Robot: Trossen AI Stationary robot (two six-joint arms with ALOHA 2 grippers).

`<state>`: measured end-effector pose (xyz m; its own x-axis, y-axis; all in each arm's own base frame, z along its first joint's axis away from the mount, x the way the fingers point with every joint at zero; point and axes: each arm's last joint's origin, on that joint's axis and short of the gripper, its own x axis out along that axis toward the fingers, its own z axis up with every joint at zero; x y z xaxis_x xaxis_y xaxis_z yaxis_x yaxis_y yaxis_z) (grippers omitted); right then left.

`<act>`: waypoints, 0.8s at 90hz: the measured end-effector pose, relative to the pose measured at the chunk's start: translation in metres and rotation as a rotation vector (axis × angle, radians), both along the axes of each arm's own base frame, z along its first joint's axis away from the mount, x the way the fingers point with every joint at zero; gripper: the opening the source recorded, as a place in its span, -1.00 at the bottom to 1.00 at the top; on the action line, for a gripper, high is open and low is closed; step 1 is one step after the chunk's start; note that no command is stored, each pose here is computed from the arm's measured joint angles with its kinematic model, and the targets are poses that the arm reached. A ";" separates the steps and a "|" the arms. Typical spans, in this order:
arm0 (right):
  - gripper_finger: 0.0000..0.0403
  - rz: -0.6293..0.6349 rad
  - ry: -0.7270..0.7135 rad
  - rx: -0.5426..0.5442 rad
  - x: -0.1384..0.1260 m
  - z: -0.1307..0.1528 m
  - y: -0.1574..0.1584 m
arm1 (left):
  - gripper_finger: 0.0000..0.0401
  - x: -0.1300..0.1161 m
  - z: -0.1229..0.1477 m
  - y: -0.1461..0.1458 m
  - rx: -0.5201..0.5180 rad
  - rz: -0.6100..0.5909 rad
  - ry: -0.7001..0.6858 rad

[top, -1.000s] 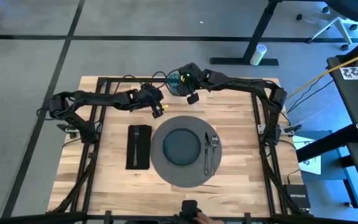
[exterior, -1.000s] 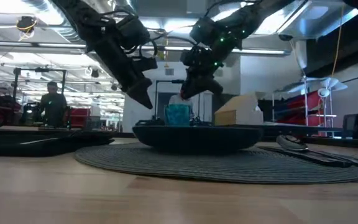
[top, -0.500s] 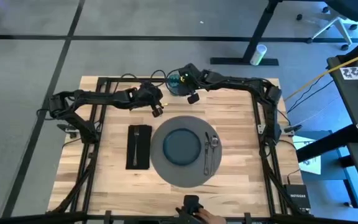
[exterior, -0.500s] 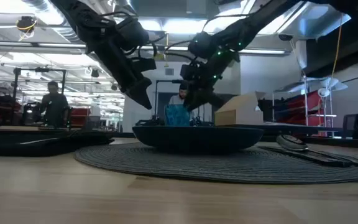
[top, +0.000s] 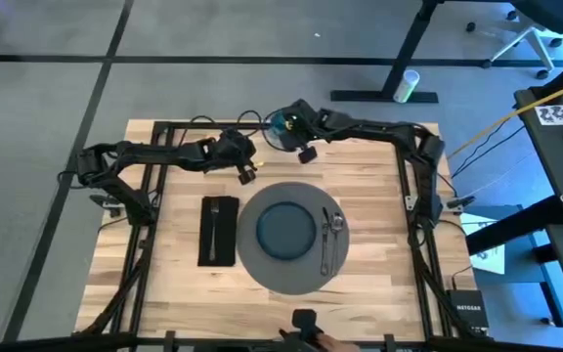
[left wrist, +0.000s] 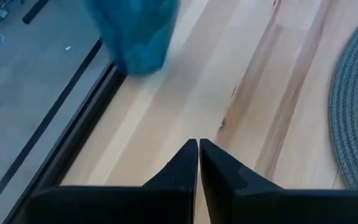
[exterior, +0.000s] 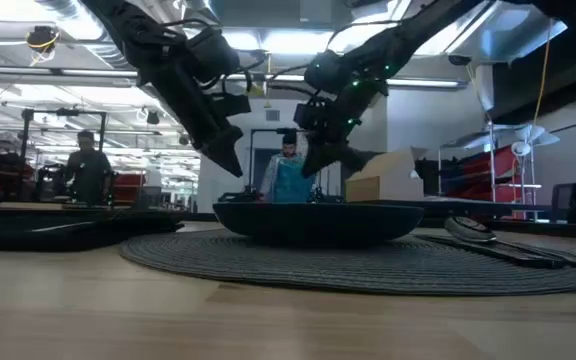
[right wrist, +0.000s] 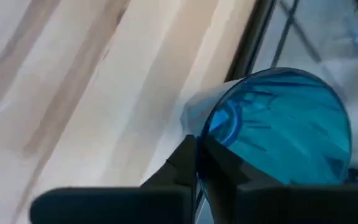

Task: Set table place
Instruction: Put the blue cup to the top right of the table

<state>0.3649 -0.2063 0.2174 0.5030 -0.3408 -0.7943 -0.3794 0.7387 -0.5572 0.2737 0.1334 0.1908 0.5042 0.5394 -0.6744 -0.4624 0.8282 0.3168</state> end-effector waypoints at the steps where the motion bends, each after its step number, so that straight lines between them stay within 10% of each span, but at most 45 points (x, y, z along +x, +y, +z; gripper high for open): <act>1: -0.98 -0.004 0.005 0.007 -0.001 0.001 0.001 | -1.00 0.000 0.000 0.000 -0.001 0.000 0.003; 36: -1.00 -0.087 0.165 0.313 -0.078 0.071 0.049 | -1.00 -0.005 -0.003 0.003 -0.023 0.025 0.031; 72: -1.00 -0.193 0.229 0.414 -0.113 0.045 0.097 | -1.00 -0.005 -0.003 0.003 -0.023 0.026 0.029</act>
